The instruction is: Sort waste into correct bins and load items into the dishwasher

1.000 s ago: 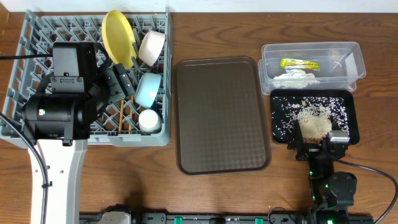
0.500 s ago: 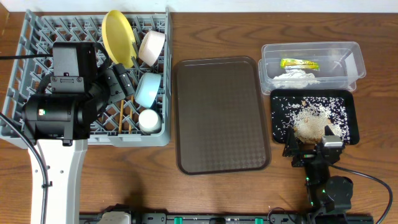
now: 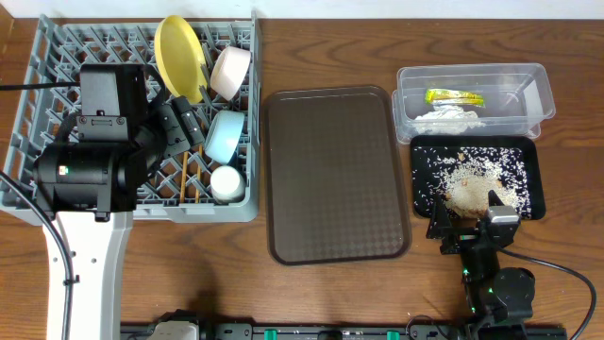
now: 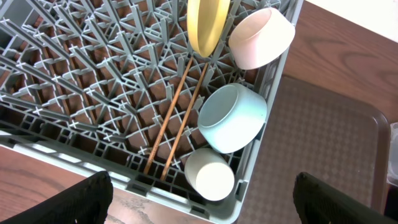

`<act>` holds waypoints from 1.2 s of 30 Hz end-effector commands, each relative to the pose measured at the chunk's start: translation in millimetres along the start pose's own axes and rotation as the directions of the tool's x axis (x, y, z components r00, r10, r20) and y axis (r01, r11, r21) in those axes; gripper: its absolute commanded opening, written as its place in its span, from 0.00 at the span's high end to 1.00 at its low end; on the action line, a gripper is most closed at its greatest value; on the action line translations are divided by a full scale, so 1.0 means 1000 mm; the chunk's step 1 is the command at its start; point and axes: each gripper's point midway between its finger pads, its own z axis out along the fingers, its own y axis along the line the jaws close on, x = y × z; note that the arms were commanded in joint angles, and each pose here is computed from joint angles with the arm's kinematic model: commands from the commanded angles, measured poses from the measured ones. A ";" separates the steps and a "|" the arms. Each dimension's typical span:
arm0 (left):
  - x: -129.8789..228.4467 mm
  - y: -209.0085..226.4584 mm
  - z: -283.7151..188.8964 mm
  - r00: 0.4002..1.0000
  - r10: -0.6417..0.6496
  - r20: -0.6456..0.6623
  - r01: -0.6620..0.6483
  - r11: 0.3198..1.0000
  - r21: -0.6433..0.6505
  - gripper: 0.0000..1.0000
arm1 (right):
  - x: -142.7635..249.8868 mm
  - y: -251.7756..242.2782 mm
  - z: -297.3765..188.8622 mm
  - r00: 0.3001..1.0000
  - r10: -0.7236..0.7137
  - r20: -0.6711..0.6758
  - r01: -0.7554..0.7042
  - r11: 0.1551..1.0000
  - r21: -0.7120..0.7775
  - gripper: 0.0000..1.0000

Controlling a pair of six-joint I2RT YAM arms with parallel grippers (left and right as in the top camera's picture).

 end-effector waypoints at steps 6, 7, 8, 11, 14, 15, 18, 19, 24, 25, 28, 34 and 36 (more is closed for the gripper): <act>-0.002 -0.001 -0.001 1.000 -0.002 0.003 0.002 1.000 0.000 0.07 | 0.001 0.005 0.000 1.000 0.017 -0.002 -0.017 1.000 -0.022 0.01; -0.002 -0.001 -0.001 1.000 -0.002 0.003 0.002 1.000 0.000 0.07 | 0.001 0.005 0.000 1.000 0.016 -0.002 -0.017 1.000 -0.022 0.01; -0.002 -0.001 -0.001 1.000 -0.002 0.003 0.002 1.000 0.000 0.07 | 0.001 0.005 0.000 1.000 0.016 -0.002 -0.017 1.000 -0.022 0.01; -0.003 0.002 -0.001 1.000 0.000 0.011 0.000 1.000 -0.016 0.07 | 0.001 0.005 0.000 1.000 0.016 -0.002 -0.017 1.000 -0.022 0.01; -0.007 0.010 -0.001 1.000 0.003 0.031 -0.001 0.998 -0.062 0.07 | 0.001 0.005 0.000 1.000 0.017 -0.002 -0.017 1.000 -0.022 0.01; -0.007 0.010 -0.001 0.999 0.011 0.031 -0.009 0.998 -0.063 0.07 | 0.001 0.005 0.000 1.000 0.016 -0.002 -0.017 1.000 -0.022 0.01; -0.006 0.011 -0.006 0.999 0.016 0.043 -0.013 0.998 -0.058 0.07 | 0.001 0.005 0.000 1.000 0.016 -0.002 -0.017 1.000 -0.022 0.01; -0.006 0.014 -0.007 0.999 0.016 0.051 -0.012 0.998 -0.067 0.07 | 0.001 0.005 0.000 1.000 0.016 -0.002 -0.017 1.000 -0.022 0.01; -0.014 0.024 0.000 0.981 0.013 0.195 0.003 0.996 -0.084 0.07 | 0.001 0.005 0.000 1.000 0.016 -0.002 -0.017 1.000 -0.022 0.01; -0.013 0.024 0.002 0.972 0.015 0.233 0.001 0.998 -0.070 0.07 | 0.001 0.005 0.000 1.000 0.016 -0.002 -0.017 1.000 -0.022 0.01; 0.000 0.030 0.009 0.949 0.007 0.314 0.006 0.999 -0.042 0.07 | 0.001 0.005 0.000 1.000 0.016 -0.002 -0.017 1.000 -0.022 0.01; 0.031 0.053 0.018 0.868 -0.059 0.493 0.055 0.998 0.022 0.07 | 0.001 0.005 0.000 1.000 0.016 -0.002 -0.017 1.000 -0.022 0.01; 0.040 0.060 0.020 0.834 -0.080 0.546 0.067 0.997 0.044 0.07 | 0.001 0.005 0.000 1.000 0.016 -0.002 -0.017 1.000 -0.022 0.01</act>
